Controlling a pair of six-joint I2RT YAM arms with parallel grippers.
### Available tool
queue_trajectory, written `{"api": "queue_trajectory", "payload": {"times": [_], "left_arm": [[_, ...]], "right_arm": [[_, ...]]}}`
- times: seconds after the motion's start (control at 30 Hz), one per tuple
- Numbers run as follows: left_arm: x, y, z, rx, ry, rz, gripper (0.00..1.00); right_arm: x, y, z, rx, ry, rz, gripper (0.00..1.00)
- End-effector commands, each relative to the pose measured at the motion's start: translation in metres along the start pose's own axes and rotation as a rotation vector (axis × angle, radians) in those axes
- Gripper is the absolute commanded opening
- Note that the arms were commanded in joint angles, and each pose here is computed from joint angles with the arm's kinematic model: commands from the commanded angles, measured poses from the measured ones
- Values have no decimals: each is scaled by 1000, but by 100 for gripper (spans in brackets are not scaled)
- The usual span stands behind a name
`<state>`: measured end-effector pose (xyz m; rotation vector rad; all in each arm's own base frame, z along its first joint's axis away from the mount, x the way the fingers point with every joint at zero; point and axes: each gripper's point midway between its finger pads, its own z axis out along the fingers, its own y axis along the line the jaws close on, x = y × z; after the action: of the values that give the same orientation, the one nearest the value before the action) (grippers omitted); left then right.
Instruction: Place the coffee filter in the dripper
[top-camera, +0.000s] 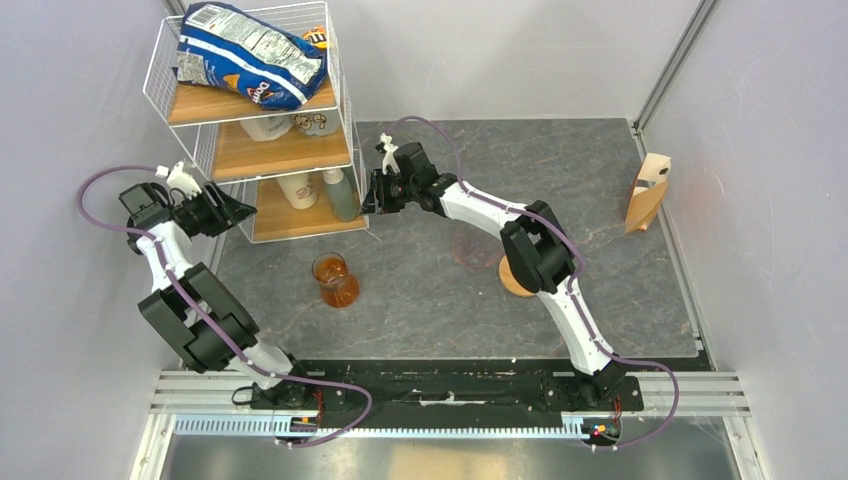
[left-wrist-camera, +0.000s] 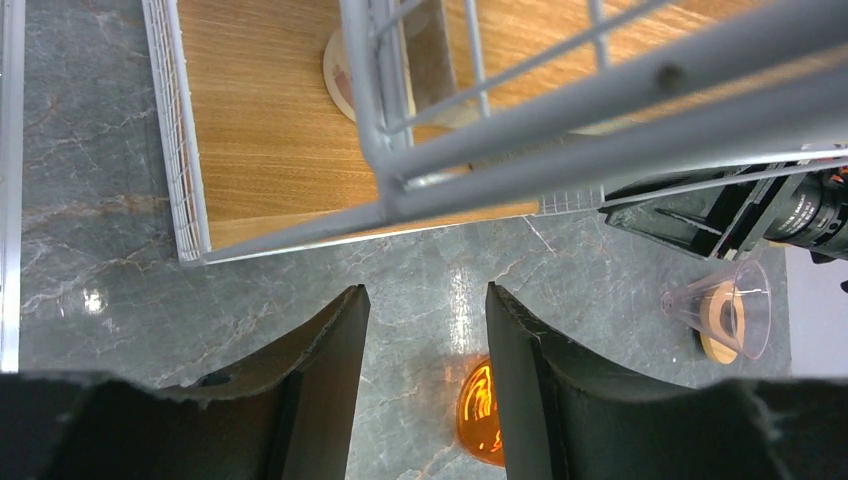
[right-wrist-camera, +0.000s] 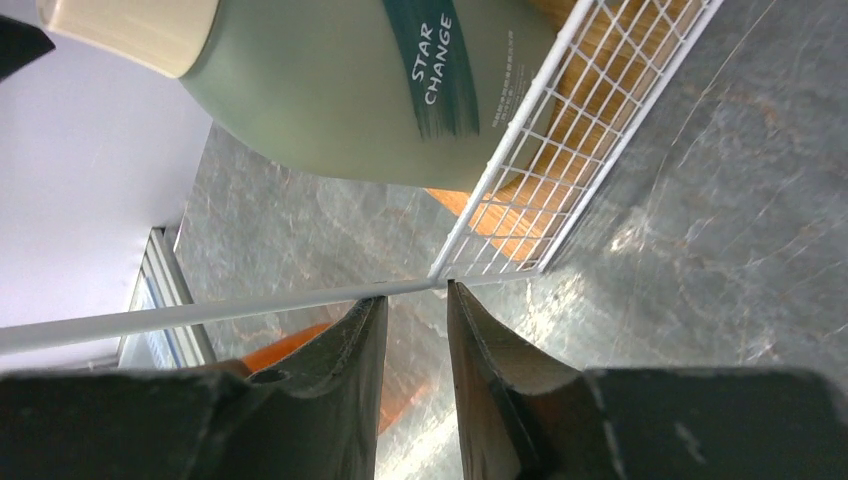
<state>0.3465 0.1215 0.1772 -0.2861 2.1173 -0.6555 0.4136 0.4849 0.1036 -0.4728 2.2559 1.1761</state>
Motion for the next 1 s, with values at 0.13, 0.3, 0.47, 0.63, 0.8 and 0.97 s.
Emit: {"api": "queue_trajectory", "payload": {"times": [0.13, 0.3, 0.47, 0.63, 0.8, 0.97], "left_arm": [[-39, 7, 18, 4, -33, 88, 55], [-52, 9, 36, 41, -11, 112, 55], [-57, 8, 56, 61, 15, 146, 56], [-61, 9, 75, 63, 34, 173, 56], [-67, 9, 89, 64, 43, 184, 55], [-71, -2, 84, 76, 28, 208, 57]], "right_arm": [[-125, 20, -13, -49, -387, -104, 36], [-124, 14, -6, -47, -387, -111, 36], [-127, 11, -1, -49, -395, -121, 36], [-131, 7, 3, -41, -407, -131, 37], [-140, 0, 4, -27, -435, -140, 37], [-142, 11, -5, -51, -426, -200, 37]]}}
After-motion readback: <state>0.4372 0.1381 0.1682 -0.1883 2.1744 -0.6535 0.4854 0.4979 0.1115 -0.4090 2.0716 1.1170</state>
